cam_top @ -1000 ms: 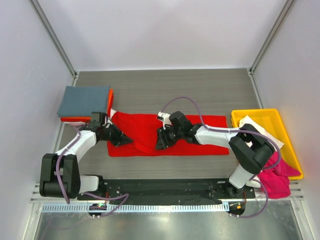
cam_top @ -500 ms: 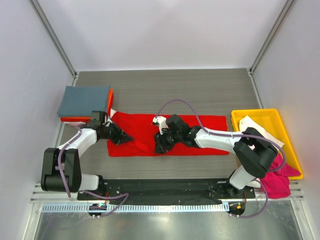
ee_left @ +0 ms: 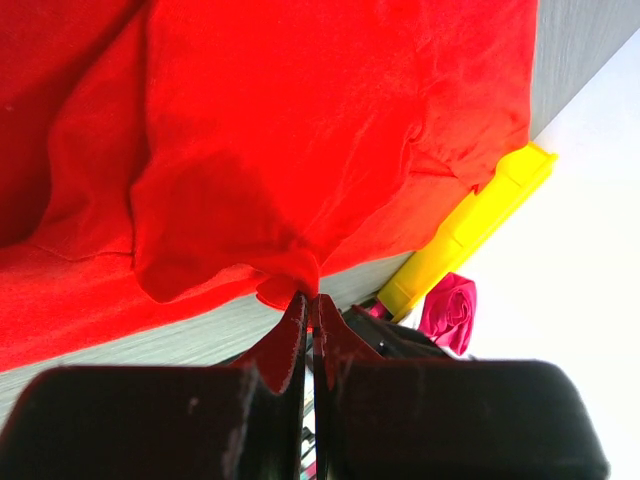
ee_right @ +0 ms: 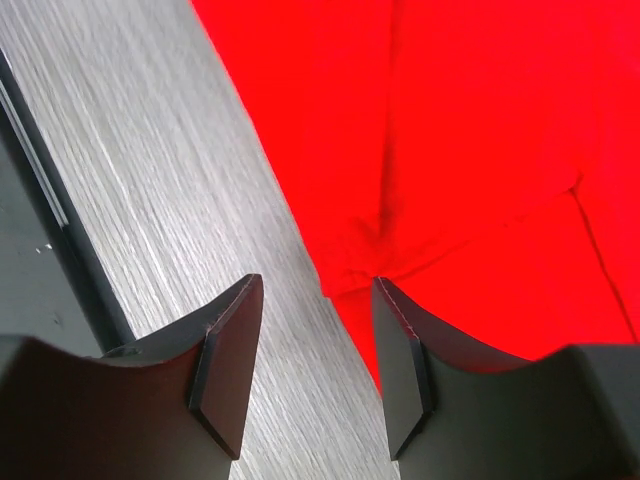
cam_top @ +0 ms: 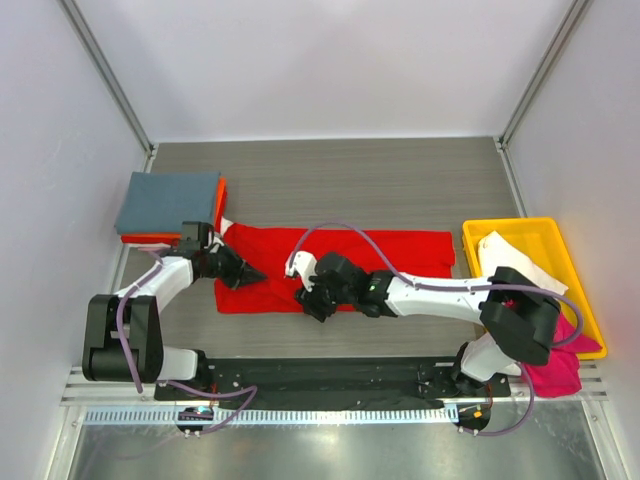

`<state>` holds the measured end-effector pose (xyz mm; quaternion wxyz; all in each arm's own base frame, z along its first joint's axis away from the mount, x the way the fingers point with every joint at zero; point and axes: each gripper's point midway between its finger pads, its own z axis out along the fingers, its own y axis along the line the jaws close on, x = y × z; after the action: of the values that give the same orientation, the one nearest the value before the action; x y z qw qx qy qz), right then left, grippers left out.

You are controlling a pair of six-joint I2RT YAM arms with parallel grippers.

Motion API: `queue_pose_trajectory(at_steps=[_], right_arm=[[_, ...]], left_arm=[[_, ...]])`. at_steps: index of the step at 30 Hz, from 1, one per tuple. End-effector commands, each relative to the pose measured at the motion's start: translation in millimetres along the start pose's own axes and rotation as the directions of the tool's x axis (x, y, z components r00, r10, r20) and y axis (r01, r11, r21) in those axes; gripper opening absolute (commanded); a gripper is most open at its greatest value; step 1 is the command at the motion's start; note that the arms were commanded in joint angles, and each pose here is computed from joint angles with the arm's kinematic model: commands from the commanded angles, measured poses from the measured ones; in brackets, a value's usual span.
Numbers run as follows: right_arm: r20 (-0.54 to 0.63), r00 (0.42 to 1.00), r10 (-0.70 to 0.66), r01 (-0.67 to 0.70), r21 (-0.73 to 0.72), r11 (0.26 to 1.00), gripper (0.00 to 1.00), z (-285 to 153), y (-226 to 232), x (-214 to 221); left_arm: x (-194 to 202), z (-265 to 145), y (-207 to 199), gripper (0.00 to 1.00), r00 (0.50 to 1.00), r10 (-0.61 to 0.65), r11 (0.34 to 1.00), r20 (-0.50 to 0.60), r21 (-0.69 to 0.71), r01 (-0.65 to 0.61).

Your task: Fold and stack the t-shirts

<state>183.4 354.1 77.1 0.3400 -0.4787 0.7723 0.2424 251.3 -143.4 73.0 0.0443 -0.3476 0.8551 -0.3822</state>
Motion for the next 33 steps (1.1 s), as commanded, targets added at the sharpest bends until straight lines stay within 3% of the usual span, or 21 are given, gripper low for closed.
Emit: queue_pose_trajectory(at_steps=[1, 19, 26, 28, 31, 33], right_arm=[[0.022, 0.993, -0.115, 0.114, 0.049, 0.992, 0.53, 4, 2, -14], [-0.081, 0.983, -0.162, 0.173, 0.15, 0.973, 0.41, 31, -5, -1], [-0.103, 0.982, -0.16, 0.174, 0.14, 0.975, 0.41, 39, -4, 6], [-0.099, 0.982, -0.158, 0.171, 0.135, 0.976, 0.35, 40, -2, 5], [-0.094, 0.984, -0.151, 0.163, 0.13, 0.978, 0.13, 39, -1, 4], [-0.094, 0.984, -0.151, 0.163, 0.127, 0.978, 0.07, 39, 0, 3]], left_arm=[[-5, -5, -20, 0.0, 0.999, 0.033, 0.997, -0.003, 0.067, -0.033], [-7, -6, -19, 0.0, 1.0, 0.024, 0.997, -0.009, 0.073, -0.023], [-8, -5, -18, 0.0, 1.0, 0.022, 0.997, -0.011, 0.073, -0.021], [-8, -6, -19, 0.0, 1.0, 0.022, 0.997, -0.012, 0.075, -0.021], [-8, -5, -17, 0.0, 1.0, 0.02, 0.997, -0.013, 0.073, -0.019], [-8, -5, -17, 0.0, 1.0, 0.02, 0.997, -0.016, 0.075, -0.019]])
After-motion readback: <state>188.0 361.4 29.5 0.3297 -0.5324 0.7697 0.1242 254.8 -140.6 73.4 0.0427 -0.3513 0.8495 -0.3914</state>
